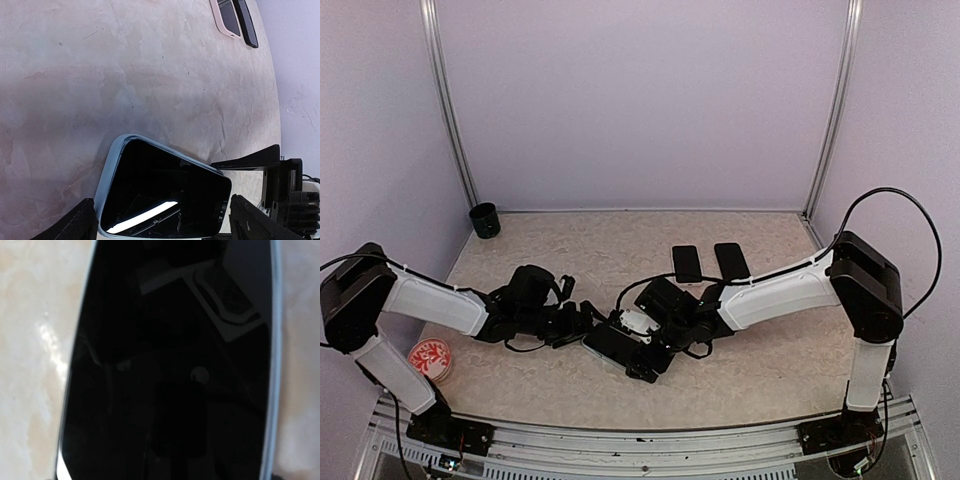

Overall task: Put the phone into the phone case
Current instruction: Adjust the phone and the phone case.

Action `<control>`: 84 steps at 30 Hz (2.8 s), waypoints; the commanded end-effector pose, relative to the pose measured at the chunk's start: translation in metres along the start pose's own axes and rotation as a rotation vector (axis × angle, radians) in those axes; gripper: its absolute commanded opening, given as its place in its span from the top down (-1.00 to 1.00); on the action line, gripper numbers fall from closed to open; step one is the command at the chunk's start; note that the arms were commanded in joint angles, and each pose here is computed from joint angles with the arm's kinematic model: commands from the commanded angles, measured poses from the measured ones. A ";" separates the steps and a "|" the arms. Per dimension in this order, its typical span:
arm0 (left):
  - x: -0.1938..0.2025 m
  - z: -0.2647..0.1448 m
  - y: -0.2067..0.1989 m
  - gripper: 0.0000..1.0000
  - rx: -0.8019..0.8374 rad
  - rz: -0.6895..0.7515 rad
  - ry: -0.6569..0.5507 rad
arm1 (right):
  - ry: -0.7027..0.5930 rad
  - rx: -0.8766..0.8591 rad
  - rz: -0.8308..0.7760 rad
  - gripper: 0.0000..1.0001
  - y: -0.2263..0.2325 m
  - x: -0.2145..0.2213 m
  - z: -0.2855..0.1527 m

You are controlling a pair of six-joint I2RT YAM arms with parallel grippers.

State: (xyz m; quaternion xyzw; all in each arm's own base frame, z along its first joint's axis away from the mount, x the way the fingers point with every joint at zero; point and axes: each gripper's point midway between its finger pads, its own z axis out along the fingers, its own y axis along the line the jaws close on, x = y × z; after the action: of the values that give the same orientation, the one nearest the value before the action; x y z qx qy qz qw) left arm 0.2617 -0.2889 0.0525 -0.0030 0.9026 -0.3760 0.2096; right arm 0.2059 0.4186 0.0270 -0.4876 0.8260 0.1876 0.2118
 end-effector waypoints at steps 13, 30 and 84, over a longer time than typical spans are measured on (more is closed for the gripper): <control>0.009 0.007 -0.002 -0.78 0.009 0.011 0.021 | -0.019 -0.114 0.036 -0.62 0.000 -0.002 -0.004; -0.022 -0.025 -0.027 -0.78 0.011 0.051 -0.112 | 0.017 -0.080 0.036 -0.90 -0.005 0.008 -0.004; 0.046 0.032 -0.001 -0.76 -0.019 0.045 0.155 | -0.060 -0.042 0.129 0.86 -0.005 0.017 0.020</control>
State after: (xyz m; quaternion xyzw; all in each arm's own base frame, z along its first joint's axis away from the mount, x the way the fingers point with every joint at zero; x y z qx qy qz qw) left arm 0.2520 -0.3416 0.0585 0.0658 0.8883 -0.4033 0.2095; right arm 0.2247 0.4341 0.0410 -0.4252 0.8255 0.2585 0.2664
